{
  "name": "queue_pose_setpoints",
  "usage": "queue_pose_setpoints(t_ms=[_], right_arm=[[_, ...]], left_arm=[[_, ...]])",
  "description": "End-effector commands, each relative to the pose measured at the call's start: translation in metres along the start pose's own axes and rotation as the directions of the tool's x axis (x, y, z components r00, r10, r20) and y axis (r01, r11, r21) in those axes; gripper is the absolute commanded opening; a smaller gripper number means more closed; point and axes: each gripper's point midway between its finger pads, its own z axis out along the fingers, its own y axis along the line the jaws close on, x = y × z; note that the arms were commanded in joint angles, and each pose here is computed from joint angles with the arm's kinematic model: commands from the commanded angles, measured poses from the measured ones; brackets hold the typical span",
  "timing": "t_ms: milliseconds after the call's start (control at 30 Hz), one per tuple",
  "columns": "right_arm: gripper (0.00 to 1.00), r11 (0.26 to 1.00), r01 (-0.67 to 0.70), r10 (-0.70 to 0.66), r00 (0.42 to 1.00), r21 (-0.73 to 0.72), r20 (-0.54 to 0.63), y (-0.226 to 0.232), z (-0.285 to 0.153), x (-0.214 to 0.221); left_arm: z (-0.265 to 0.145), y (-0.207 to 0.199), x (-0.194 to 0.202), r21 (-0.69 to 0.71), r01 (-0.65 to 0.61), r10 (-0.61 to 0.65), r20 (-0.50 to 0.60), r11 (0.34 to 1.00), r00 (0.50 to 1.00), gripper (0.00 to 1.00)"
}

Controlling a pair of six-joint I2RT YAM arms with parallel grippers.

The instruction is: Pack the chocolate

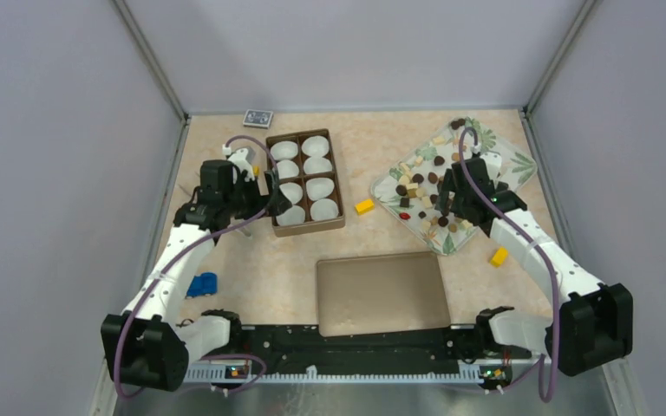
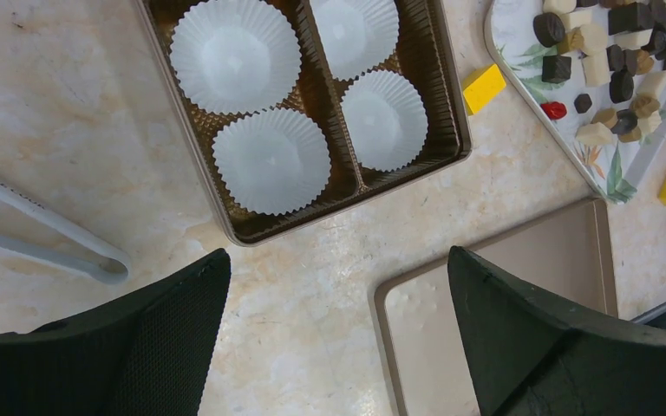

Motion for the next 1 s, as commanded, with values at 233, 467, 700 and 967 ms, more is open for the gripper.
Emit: queue_pose_setpoints(t_ms=[233,467,700,967], right_arm=[[0.94,0.993,-0.01,0.02,0.997,-0.12,0.078,0.015,-0.013,-0.011],[0.94,0.996,-0.028,0.031,0.999,-0.08,0.035,0.006,-0.009,0.006],[0.95,0.989,-0.15,0.15,0.987,0.014,-0.051,-0.029,0.009,0.026],[0.88,0.951,-0.298,0.307,0.944,0.083,-0.125,-0.061,0.045,0.045]], left_arm=[[0.002,-0.041,0.012,0.164,-0.034,0.041,-0.036,0.986,0.999,0.99],[0.009,-0.093,0.042,0.215,-0.159,0.18,-0.083,0.964,0.98,0.99],[0.015,-0.109,0.049,0.253,-0.19,0.22,-0.094,0.949,0.971,0.99],[0.016,-0.109,0.043,0.23,-0.208,0.233,-0.089,0.951,0.968,0.99]])
